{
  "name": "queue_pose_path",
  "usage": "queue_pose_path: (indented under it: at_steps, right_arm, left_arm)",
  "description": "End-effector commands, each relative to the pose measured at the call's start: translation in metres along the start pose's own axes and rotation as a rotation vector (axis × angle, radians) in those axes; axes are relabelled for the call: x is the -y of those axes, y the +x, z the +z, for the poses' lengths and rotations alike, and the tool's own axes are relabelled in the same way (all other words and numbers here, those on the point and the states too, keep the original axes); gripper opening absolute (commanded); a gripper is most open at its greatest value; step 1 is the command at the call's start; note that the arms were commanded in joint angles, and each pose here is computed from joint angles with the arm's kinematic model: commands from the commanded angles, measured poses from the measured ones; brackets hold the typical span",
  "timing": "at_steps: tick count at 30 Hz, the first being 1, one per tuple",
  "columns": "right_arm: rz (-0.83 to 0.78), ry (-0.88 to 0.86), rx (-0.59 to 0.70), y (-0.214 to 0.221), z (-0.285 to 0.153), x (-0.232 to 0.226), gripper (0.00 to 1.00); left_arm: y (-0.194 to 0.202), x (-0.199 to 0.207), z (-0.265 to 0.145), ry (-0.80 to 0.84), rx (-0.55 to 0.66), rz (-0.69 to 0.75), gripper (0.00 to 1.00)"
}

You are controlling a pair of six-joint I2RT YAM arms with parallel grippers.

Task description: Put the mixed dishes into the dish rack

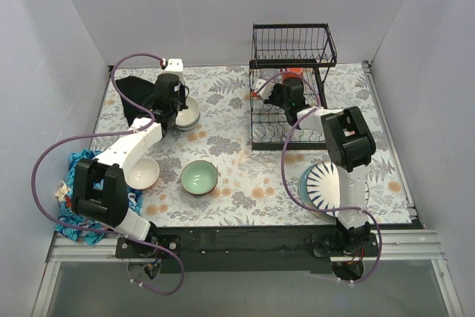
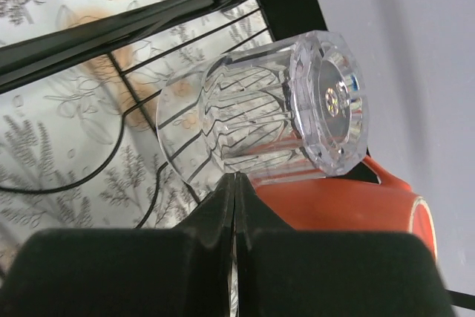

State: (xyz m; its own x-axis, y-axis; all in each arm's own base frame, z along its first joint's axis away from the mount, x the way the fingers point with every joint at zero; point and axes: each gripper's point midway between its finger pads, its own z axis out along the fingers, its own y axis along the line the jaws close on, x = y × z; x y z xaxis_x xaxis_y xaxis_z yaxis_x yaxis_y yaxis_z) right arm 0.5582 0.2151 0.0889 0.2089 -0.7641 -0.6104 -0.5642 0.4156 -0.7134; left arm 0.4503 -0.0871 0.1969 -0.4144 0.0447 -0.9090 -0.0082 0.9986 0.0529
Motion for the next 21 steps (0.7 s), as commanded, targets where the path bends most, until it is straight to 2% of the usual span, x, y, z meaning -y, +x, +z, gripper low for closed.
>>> queue_pose_path:
  at_steps: [1,3,5,6,8,9,10,12,14,15,16,17,19,21]
  right_arm:
    - [-0.056,0.179,0.082,-0.023,0.008,0.046,0.01]
    - [-0.051,0.201,0.091,-0.026,0.007,0.051,0.01]
    - [-0.047,0.209,0.088,-0.028,0.003,0.052,0.01]
    - [-0.047,0.221,0.097,-0.035,-0.005,0.058,0.01]
    - [-0.046,0.191,0.092,-0.033,-0.015,0.045,0.01]
    - [-0.053,0.203,0.112,-0.044,-0.028,0.053,0.01]
    - [-0.055,0.161,0.101,-0.037,-0.036,0.035,0.01]
    - [-0.071,0.158,0.116,-0.048,-0.057,0.035,0.01]
    - [-0.078,0.074,0.094,-0.042,-0.07,0.004,0.13]
    - [-0.074,0.069,0.106,-0.051,-0.083,0.006,0.21]
    - [-0.065,0.035,0.111,-0.055,-0.088,-0.002,0.36]
    - [-0.023,-0.032,0.075,-0.046,-0.095,-0.021,0.41]
    - [0.012,-0.061,0.08,-0.06,-0.108,-0.025,0.5]
    - [0.087,-0.112,0.058,-0.068,-0.12,-0.032,0.54]
  left_arm:
    - [-0.017,-0.001,-0.005,0.005,0.018,0.007,0.0]
    - [-0.017,0.002,-0.007,0.018,0.015,0.01,0.03]
    - [-0.017,0.003,-0.009,0.035,0.011,0.021,0.11]
    - [-0.019,0.004,-0.01,0.046,0.012,0.041,0.32]
    - [-0.022,0.011,-0.015,0.095,0.016,0.069,0.52]
    - [-0.024,0.011,-0.017,0.107,0.019,0.08,0.62]
    - [-0.025,0.015,-0.021,0.137,0.016,0.095,0.74]
    - [-0.029,0.019,-0.03,0.174,0.024,0.109,0.79]
    - [-0.03,0.026,-0.042,0.237,0.013,0.135,0.82]
    - [-0.027,0.028,-0.046,0.255,0.002,0.145,0.84]
    - [-0.02,0.028,-0.05,0.272,-0.026,0.163,0.85]
    - [-0.02,0.03,-0.053,0.296,-0.033,0.185,0.85]
    - [-0.012,0.038,-0.057,0.349,-0.067,0.202,0.85]
    - [-0.013,0.043,-0.052,0.369,-0.075,0.215,0.83]
